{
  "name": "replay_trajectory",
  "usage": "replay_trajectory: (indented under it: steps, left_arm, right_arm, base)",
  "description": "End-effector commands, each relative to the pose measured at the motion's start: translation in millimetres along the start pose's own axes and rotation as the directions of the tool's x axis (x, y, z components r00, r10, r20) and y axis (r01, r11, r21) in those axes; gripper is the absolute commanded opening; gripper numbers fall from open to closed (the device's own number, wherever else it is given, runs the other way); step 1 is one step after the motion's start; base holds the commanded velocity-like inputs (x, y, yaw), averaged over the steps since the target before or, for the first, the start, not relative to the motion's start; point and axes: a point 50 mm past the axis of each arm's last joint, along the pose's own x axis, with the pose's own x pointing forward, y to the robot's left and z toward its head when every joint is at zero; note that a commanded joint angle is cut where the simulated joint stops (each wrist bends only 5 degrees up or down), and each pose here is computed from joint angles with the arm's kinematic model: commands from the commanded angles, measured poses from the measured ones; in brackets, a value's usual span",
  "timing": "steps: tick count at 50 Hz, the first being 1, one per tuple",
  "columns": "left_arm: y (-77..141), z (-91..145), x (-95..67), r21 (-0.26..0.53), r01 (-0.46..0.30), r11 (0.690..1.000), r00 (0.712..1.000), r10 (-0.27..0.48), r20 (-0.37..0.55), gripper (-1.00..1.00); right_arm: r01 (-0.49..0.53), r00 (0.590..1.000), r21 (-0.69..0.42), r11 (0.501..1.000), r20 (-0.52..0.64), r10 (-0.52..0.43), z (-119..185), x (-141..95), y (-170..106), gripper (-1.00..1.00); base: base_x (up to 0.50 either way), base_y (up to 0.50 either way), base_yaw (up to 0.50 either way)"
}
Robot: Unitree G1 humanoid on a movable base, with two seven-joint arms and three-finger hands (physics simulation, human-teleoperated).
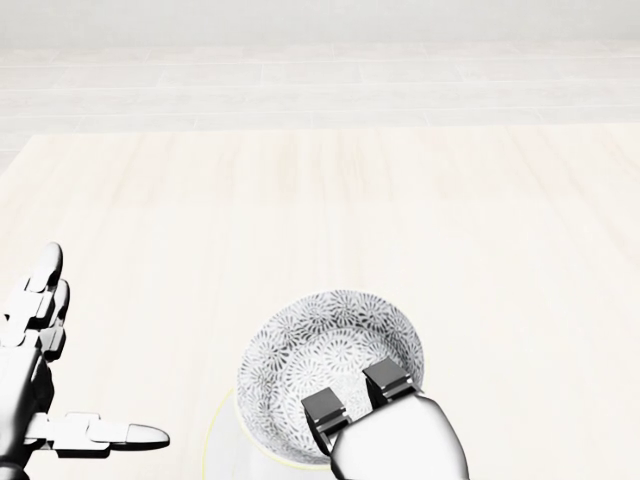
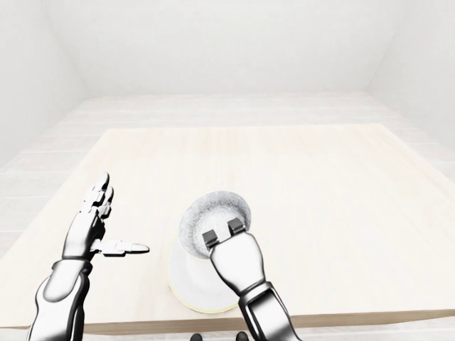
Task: Put the bowl on the plate.
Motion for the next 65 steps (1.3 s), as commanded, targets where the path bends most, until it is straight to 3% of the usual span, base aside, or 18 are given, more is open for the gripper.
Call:
replay_trajectory:
  steps: [1,42,65]
  left_arm:
    - [-1,0,0.9,0.001,0.002,1.0,1.0,-0.002,-0.001,1.0]
    - [-1,-9,-2.8,-0.006,-0.002,1.0,0.999,0.002,-0.041,1.0]
    - [-1,-8,-2.1,-0.002,0.0,1.0,0.999,-0.001,-0.035,1.0]
  right_arm:
    - [0.017,0.999,0.027,1.0,0.037,-0.018,7,-2,1,-0.92]
    - [-0.026,0.992,0.059,0.998,0.128,0.018,24,-9,13,-0.93]
    - [-0.033,0.994,0.078,0.996,0.111,0.024,18,-9,12,-0.76]
  base:
    - [0.0,0.0,0.0]
    - [0.0,0.0,0.0]
    - [0.0,0.0,0.0]
